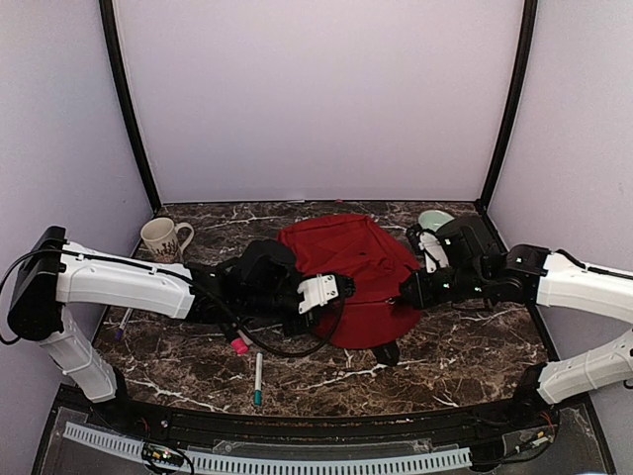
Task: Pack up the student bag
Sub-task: Zip the student bag into the largest pocket of the bag, then hold the largest pocket of the student bag, then zip the student bag into the largest pocket of the bag, then hold the largest pocket of the student bag.
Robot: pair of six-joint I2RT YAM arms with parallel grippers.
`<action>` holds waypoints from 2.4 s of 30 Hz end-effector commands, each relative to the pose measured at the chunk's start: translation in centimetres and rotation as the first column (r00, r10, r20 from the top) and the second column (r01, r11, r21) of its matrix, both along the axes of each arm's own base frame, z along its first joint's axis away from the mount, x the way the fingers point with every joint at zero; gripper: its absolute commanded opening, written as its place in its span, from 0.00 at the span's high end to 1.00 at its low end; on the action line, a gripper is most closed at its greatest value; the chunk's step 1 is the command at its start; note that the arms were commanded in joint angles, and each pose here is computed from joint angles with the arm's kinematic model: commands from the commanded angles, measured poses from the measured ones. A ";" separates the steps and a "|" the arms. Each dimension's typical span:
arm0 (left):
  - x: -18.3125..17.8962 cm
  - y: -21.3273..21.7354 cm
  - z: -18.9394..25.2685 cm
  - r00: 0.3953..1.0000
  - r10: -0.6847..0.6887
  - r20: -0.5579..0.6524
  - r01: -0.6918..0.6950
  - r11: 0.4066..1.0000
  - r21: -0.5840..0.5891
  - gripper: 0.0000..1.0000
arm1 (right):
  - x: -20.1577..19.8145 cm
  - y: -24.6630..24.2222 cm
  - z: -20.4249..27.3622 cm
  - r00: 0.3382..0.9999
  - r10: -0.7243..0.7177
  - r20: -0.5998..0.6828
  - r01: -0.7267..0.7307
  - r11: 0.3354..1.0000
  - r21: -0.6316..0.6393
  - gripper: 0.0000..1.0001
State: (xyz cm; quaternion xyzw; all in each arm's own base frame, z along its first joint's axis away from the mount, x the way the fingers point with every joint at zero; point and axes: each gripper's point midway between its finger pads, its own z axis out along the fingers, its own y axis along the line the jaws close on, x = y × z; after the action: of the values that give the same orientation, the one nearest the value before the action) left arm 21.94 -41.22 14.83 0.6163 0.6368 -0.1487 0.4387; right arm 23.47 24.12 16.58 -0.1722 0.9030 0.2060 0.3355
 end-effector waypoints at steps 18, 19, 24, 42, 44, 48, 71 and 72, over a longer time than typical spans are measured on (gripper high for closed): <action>-1.0 -4.9 3.8 0.963 -0.118 -0.244 0.093 0.989 -0.113 0.24 | 1.6 5.9 6.6 0.962 0.222 0.159 -0.243 0.962 0.127 1.00; -0.6 -5.2 3.4 0.958 -0.103 -0.266 0.075 0.991 -0.112 0.25 | 1.5 5.8 6.5 0.962 0.223 0.157 -0.243 0.961 0.128 1.00; 0.6 -6.7 2.0 0.942 -0.099 -0.321 0.065 0.991 -0.118 0.32 | 1.1 5.4 6.1 0.967 0.210 0.145 -0.231 0.962 0.147 1.00; 2.8 -2.2 2.2 0.967 0.087 -0.240 -0.104 0.993 -0.058 0.99 | 2.7 0.4 4.2 0.993 0.010 0.116 -0.025 0.991 0.129 1.00; 2.2 -1.0 2.7 0.967 0.096 -0.236 -0.114 0.991 -0.064 0.99 | 3.2 -1.1 3.8 0.993 -0.043 0.109 0.026 0.989 0.147 1.00; 0.7 1.3 3.0 0.968 0.093 -0.233 -0.112 0.991 -0.068 0.99 | 3.6 -2.8 3.1 0.991 -0.091 0.097 0.074 0.984 0.164 1.00; -0.3 -5.0 4.7 0.930 -0.102 -0.354 0.048 0.986 -0.160 0.20 | 3.4 3.0 6.4 0.980 0.154 0.128 -0.188 0.927 0.325 1.00; -0.2 -5.5 4.3 0.925 -0.106 -0.365 0.049 0.985 -0.164 0.20 | 3.4 3.0 6.4 0.980 0.155 0.126 -0.189 0.926 0.326 1.00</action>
State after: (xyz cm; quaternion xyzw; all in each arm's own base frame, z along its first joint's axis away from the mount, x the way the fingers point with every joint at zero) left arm 22.49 -44.98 20.73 0.5599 0.6732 -0.2929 0.3840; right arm 25.85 25.88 19.31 -0.1850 0.8551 0.3443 0.3406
